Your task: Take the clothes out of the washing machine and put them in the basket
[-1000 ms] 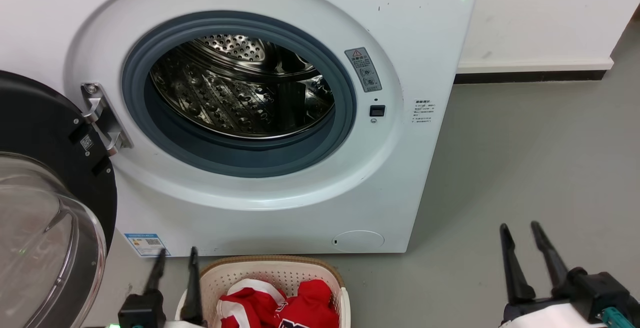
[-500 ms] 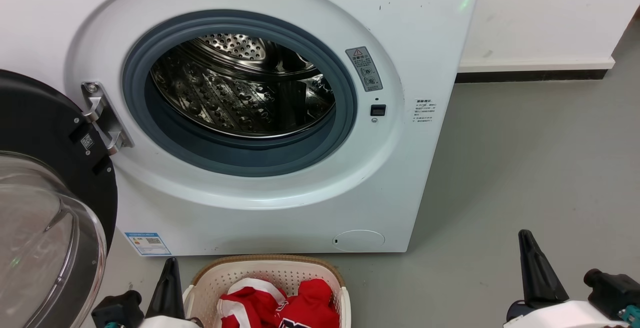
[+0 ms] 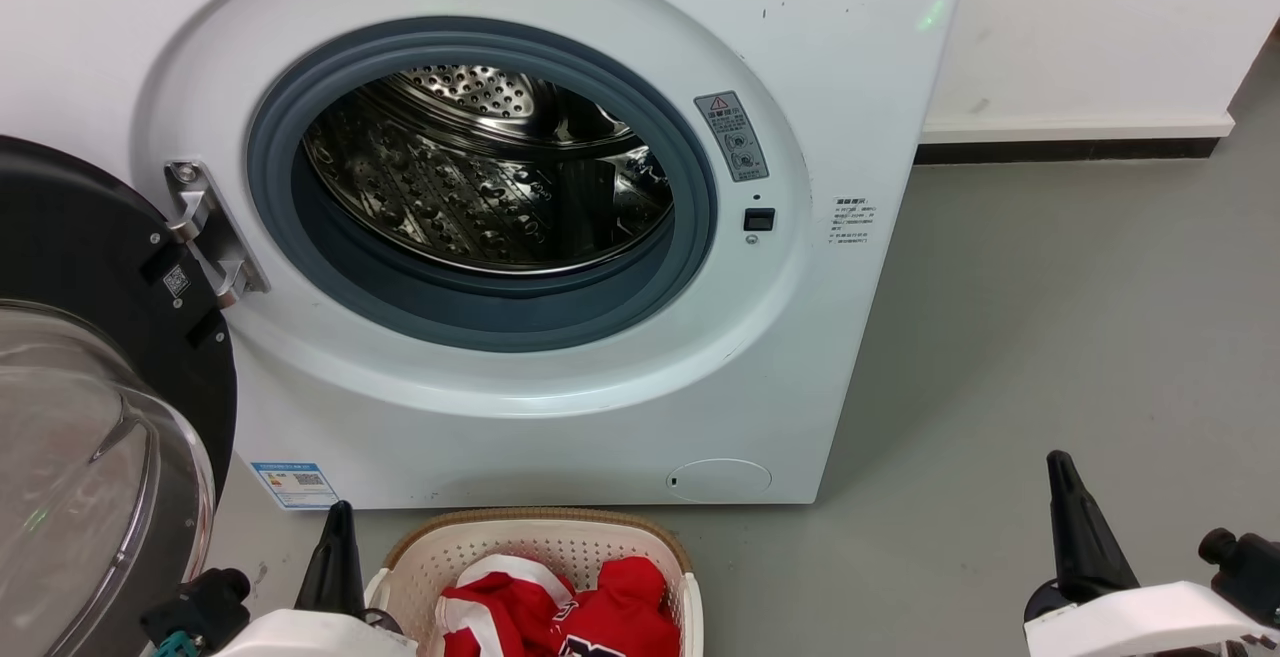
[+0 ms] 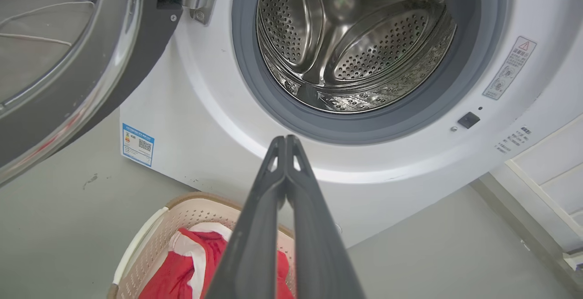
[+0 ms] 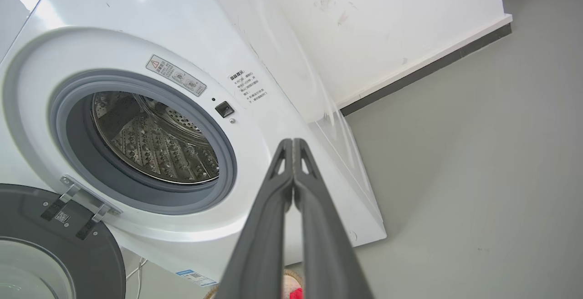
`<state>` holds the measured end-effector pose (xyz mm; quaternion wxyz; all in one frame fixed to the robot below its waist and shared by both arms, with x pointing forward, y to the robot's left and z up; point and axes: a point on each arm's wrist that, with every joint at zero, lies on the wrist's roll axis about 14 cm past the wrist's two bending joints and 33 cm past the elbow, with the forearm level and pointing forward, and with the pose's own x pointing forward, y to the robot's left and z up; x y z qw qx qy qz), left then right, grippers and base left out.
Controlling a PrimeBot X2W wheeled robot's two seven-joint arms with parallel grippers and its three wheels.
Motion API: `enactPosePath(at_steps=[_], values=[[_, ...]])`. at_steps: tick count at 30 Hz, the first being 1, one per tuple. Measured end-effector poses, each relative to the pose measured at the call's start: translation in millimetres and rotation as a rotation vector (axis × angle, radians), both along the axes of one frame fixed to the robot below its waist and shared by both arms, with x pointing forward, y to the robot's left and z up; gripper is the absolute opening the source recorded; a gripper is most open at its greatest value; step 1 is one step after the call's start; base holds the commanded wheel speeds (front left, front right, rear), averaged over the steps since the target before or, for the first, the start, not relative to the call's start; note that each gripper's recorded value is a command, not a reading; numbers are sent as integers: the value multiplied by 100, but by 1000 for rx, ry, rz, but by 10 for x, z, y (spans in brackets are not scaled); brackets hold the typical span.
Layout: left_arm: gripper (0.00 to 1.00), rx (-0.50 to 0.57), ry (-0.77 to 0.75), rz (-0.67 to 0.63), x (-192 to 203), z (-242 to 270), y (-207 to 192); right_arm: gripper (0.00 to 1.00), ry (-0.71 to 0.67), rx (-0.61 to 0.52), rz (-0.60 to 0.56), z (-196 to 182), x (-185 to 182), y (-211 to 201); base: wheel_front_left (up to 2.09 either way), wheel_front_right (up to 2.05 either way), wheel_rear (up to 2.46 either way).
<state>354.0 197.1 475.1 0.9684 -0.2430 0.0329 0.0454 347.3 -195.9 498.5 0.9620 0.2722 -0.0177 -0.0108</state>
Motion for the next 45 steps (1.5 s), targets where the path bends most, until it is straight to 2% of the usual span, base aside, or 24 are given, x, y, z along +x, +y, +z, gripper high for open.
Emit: enactPosePath(at_steps=[20, 45], values=[[0, -304, 5, 23, 84, 9, 23, 0, 19, 286, -11, -10, 107, -44, 0, 0, 0], [0, -609, -17, 21, 181, 75, 17, 0, 32, 572, -9, -16, 210, -63, 0, 0, 0]])
